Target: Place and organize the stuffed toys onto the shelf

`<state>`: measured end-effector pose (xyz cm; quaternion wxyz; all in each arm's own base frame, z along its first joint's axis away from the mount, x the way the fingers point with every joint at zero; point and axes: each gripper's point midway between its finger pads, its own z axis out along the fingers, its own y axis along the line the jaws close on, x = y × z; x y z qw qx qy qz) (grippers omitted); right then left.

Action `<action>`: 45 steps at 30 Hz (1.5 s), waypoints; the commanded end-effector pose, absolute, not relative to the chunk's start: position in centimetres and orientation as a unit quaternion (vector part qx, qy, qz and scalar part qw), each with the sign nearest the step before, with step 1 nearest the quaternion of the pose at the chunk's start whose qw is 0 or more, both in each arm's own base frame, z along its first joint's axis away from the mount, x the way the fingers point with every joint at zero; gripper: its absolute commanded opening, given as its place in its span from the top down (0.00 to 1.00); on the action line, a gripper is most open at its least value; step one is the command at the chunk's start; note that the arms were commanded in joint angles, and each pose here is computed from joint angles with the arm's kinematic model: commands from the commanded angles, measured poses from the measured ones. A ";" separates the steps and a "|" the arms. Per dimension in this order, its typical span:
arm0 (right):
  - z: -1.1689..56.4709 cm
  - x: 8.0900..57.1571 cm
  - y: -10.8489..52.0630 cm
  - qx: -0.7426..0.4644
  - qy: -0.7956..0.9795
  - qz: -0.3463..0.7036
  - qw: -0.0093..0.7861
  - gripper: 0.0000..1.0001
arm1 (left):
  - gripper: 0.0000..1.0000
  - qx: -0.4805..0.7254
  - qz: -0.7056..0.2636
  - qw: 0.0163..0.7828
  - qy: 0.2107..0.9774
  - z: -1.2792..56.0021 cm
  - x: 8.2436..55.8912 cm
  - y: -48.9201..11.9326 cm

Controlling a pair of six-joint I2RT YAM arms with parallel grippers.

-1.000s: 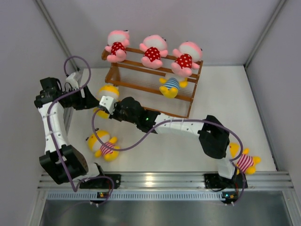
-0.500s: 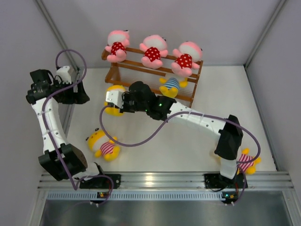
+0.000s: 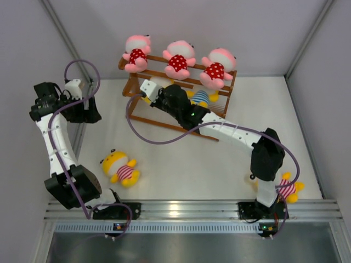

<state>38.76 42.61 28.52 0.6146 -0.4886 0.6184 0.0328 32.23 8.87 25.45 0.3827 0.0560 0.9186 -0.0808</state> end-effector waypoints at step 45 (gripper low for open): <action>31.0 41.8 41.1 -0.366 0.610 0.040 0.702 0.29 | 0.10 0.115 -0.096 0.315 0.937 18.7 29.6 8.7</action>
